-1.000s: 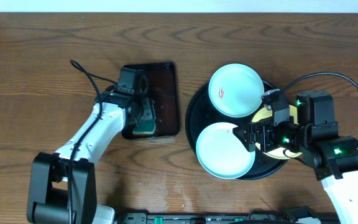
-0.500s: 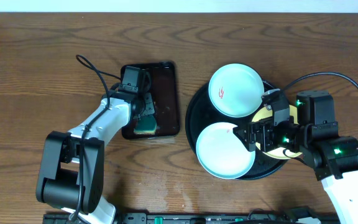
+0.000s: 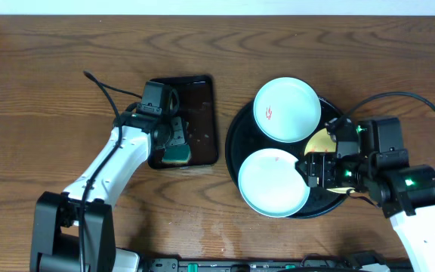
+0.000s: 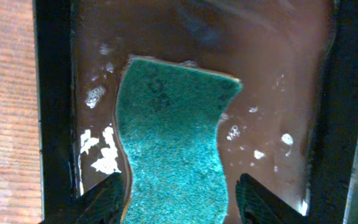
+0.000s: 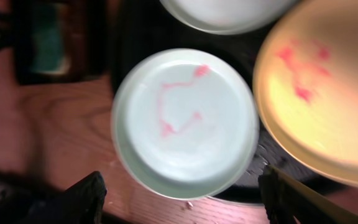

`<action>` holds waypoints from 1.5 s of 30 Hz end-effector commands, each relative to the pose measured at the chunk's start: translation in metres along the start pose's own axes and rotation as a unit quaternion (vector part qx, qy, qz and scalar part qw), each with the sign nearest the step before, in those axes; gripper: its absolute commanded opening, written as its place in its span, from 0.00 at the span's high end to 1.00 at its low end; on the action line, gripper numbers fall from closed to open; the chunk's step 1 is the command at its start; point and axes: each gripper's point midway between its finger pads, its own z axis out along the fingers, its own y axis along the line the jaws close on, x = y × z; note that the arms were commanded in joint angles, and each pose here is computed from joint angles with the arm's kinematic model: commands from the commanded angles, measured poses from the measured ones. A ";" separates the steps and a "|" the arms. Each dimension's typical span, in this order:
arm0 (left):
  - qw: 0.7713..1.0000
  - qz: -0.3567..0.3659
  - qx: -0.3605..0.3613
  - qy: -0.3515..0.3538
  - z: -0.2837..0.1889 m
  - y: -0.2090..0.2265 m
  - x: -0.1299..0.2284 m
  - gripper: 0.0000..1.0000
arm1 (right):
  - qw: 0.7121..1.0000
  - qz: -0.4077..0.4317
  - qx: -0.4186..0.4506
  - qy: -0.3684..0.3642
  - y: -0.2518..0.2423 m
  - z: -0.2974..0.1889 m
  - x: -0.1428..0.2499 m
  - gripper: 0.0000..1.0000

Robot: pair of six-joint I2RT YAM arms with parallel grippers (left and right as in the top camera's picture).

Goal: Clean dirty plates on tray and stack at the side
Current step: 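Grip the rim of the front pale green plate with the right gripper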

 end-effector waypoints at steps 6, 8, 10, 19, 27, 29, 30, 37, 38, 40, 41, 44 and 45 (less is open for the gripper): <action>0.998 0.000 -0.014 0.057 0.040 0.007 0.026 0.59 | 0.990 0.081 0.077 0.091 -0.042 0.041 0.045 0.23; 0.997 0.000 -0.019 0.070 0.048 0.009 0.031 0.62 | 0.989 0.071 0.079 0.100 -0.046 0.047 0.051 0.23; 0.996 -0.001 -0.024 0.082 0.056 0.012 0.036 0.65 | 0.989 0.072 0.080 0.105 -0.049 0.051 0.055 0.22; 0.997 0.002 -0.021 0.076 0.046 0.008 0.028 0.92 | 0.994 0.056 0.024 0.091 -0.049 0.090 0.070 0.20; 0.999 0.006 -0.004 0.034 -0.002 -0.002 0.011 0.93 | 0.994 0.073 0.007 0.083 -0.055 0.117 0.075 0.37; 1.000 0.006 -0.002 0.030 -0.007 -0.002 0.010 0.93 | 0.993 0.076 0.018 0.087 -0.060 0.122 0.076 0.44; 1.000 0.006 -0.002 0.030 -0.008 -0.002 0.010 0.93 | 0.993 0.081 0.023 0.088 -0.062 0.125 0.075 0.46; 0.999 0.006 -0.005 0.036 -0.008 -0.001 0.014 0.89 | 0.988 0.122 0.028 0.085 -0.068 0.146 0.067 0.77; 0.999 0.006 -0.005 0.036 -0.008 -0.001 0.014 0.92 | 0.989 0.121 0.027 0.080 -0.069 0.148 0.064 0.89; 0.999 0.006 -0.005 0.038 -0.007 -0.001 0.015 0.93 | 0.991 0.116 0.022 0.064 -0.067 0.150 0.056 0.99; 0.999 0.006 -0.003 0.039 -0.007 -0.002 0.015 0.93 | 0.992 0.113 0.019 0.055 -0.066 0.151 0.051 0.99; 0.999 0.006 0.022 0.045 -0.009 -0.010 0.017 0.92 | 0.993 0.112 0.030 0.020 -0.070 0.150 0.033 0.99; 0.999 0.008 0.024 0.040 -0.013 -0.012 0.013 0.93 | 0.993 0.111 0.041 0.010 -0.073 0.150 0.028 0.99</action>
